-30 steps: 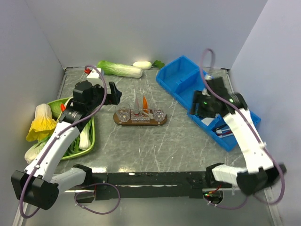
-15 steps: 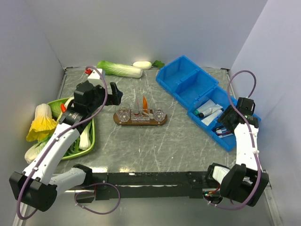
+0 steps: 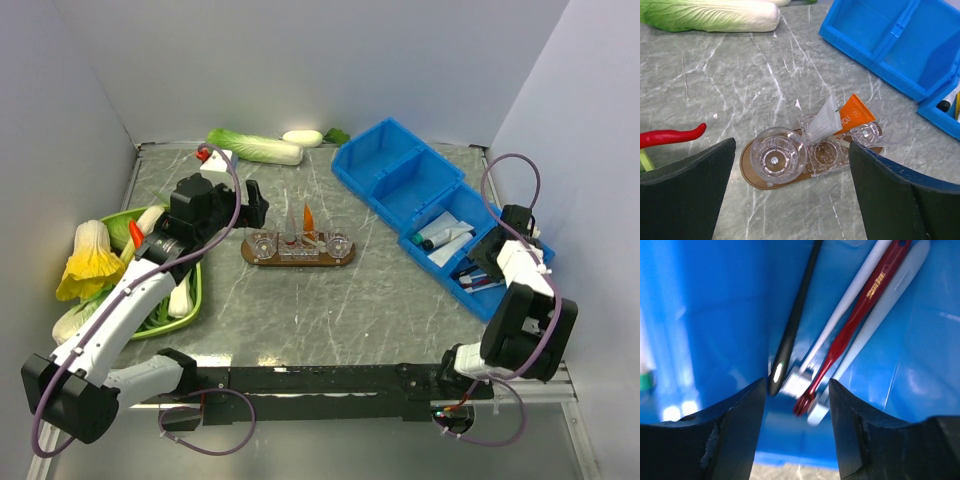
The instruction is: Prepare toiletry sets of a toothbrush and toothpaste on the tray
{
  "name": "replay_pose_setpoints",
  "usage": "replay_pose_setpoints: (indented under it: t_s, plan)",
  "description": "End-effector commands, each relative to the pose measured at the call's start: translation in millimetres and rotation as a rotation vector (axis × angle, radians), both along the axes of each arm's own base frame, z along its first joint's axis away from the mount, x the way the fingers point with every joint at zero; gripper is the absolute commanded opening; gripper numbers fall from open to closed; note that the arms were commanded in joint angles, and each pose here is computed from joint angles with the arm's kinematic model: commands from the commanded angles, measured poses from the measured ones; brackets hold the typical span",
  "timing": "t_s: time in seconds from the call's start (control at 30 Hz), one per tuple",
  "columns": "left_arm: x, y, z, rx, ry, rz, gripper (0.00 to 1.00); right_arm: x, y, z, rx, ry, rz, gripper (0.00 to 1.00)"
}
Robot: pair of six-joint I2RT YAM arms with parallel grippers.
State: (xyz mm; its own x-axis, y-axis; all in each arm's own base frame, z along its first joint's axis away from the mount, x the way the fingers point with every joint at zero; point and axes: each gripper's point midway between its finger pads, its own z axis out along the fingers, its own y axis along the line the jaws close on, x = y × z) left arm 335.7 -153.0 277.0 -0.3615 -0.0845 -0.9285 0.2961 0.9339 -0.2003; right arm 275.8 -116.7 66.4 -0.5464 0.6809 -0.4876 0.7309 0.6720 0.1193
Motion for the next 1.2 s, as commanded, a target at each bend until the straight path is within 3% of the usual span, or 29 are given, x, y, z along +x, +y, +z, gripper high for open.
replay_pose_setpoints:
  t_s: [0.0,0.63,0.67,0.83,1.17]
  plan:
    - [4.4,2.5,8.5,0.013,-0.029,0.016,0.99,28.4,-16.2,0.1,-0.025,-0.052,-0.031,0.58]
    - [7.3,4.2,4.4,0.015,-0.021,0.019,0.99,34.6,-25.7,-46.6,0.039,0.000,-0.065,0.44]
    - [7.2,3.9,4.4,0.014,-0.021,0.018,0.99,34.9,-25.6,-48.1,0.041,0.003,-0.063,0.37]
    - [7.9,4.8,4.6,0.012,-0.020,0.020,0.99,35.2,-28.1,-49.7,0.037,0.026,-0.061,0.34]
    - [8.3,5.3,4.2,0.010,-0.020,0.019,0.99,28.1,-29.1,-52.5,0.033,0.061,-0.069,0.11]
